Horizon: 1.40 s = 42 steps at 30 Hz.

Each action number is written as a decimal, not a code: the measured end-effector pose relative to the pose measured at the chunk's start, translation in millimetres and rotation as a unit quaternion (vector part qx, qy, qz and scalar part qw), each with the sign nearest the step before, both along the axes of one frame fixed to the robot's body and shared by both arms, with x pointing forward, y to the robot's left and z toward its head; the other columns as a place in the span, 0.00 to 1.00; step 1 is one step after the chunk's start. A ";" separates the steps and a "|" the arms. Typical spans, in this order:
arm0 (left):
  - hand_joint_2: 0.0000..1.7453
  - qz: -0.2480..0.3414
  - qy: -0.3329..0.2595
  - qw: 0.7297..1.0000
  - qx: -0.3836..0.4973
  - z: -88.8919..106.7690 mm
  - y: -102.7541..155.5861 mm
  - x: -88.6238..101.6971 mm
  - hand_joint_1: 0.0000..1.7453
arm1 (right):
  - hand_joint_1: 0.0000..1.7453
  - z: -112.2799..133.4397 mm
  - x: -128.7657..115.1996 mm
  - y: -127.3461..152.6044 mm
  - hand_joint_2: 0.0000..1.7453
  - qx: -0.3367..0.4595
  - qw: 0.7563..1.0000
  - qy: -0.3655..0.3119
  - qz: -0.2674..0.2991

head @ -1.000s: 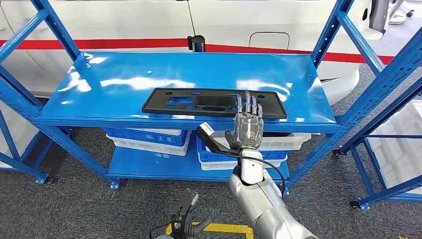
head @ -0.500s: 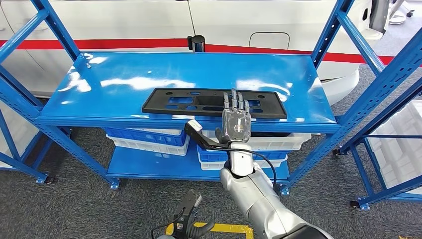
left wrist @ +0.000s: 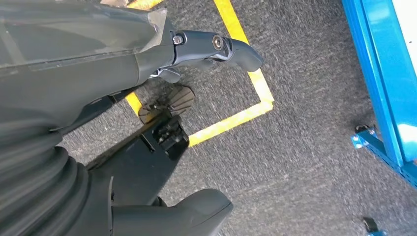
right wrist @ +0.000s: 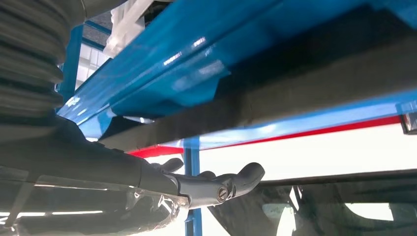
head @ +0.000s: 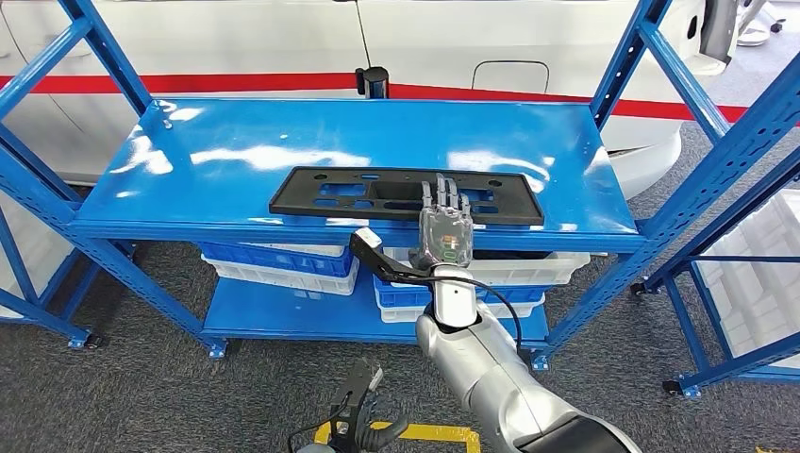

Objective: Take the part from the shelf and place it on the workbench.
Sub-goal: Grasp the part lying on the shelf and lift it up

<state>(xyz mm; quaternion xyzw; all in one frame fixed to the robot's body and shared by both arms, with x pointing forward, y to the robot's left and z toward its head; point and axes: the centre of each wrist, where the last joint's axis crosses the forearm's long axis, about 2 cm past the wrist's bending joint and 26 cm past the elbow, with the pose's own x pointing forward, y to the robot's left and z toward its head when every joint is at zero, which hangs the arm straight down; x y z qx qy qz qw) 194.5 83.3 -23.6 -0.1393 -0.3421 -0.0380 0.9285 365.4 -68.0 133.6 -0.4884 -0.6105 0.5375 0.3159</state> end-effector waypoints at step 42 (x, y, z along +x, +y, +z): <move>1.00 0.009 -0.022 1.000 -0.012 5.6 -3.5 8.9 0.00 | 1.00 13.5 26.4 -26.6 1.00 -0.012 0.999 0.023 -0.038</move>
